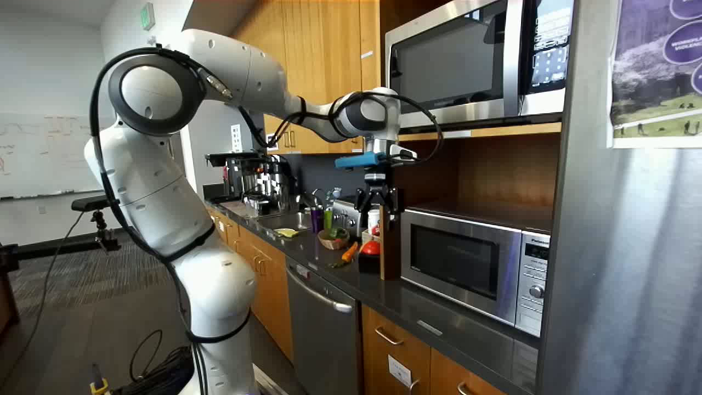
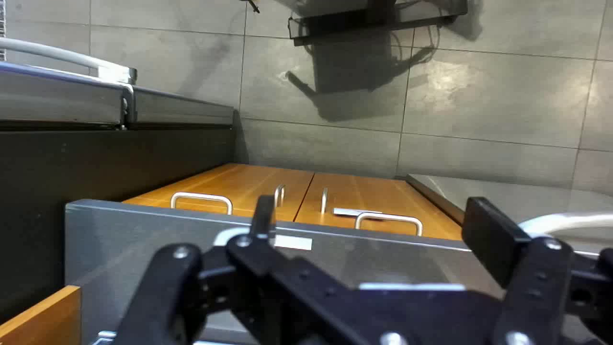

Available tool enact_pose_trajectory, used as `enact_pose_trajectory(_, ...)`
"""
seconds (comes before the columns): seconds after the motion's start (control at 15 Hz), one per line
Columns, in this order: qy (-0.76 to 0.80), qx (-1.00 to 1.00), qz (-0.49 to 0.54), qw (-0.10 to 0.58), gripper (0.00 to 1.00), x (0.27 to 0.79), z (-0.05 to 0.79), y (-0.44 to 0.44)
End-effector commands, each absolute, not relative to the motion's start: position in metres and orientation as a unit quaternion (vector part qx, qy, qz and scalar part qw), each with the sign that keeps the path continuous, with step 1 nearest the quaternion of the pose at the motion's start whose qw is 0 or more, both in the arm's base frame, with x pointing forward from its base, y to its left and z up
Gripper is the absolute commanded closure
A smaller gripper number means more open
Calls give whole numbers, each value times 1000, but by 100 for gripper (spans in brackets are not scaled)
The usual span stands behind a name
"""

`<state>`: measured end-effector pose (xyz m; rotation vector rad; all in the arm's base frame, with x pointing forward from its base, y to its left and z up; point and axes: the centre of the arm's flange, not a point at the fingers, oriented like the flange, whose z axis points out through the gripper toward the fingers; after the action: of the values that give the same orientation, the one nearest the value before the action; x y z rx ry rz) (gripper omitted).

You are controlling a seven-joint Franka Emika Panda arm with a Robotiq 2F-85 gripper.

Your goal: Put the red toy on the counter

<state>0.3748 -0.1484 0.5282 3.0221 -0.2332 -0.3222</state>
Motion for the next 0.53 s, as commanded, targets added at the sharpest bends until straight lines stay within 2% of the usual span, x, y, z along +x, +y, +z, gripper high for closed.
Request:
enact_pose_trajectory(0.0,-76,990,-105,47,0,375,528,-148)
enact_pose_trajectory(0.47,-60,991,-111,43,0,374,525,-139)
